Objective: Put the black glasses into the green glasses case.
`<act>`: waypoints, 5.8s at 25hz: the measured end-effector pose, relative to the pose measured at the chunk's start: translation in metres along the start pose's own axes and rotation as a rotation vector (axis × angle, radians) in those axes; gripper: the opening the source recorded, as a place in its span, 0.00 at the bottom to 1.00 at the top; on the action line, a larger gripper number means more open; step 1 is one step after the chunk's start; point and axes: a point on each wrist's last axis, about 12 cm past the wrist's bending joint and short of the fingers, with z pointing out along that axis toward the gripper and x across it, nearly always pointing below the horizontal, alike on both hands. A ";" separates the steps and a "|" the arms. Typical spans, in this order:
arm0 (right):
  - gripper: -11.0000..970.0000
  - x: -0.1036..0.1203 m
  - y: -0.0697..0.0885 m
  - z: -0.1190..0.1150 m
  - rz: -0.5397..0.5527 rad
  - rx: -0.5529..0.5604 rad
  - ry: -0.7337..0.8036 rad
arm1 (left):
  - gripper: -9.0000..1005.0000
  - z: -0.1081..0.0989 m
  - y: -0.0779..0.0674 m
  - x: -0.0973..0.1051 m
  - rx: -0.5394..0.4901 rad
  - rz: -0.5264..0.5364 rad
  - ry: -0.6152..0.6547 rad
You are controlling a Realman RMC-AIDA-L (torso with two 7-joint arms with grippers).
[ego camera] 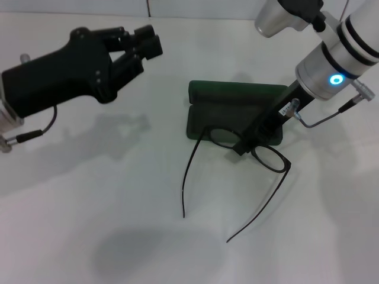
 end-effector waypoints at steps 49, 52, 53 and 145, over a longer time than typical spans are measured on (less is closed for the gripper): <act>0.05 0.075 0.032 -0.060 -0.155 -0.142 -0.645 | 0.12 0.016 -0.029 0.023 0.365 -0.003 -0.144; 0.05 0.076 0.035 -0.058 -0.173 -0.201 -0.700 | 0.04 0.028 -0.027 0.028 0.393 -0.023 -0.158; 0.05 0.075 0.036 -0.057 -0.179 -0.214 -0.715 | 0.04 0.033 -0.026 0.029 0.402 -0.030 -0.159; 0.05 0.046 0.036 -0.036 -0.309 -0.209 -0.899 | 0.04 0.057 -0.029 0.055 0.343 -0.133 -0.210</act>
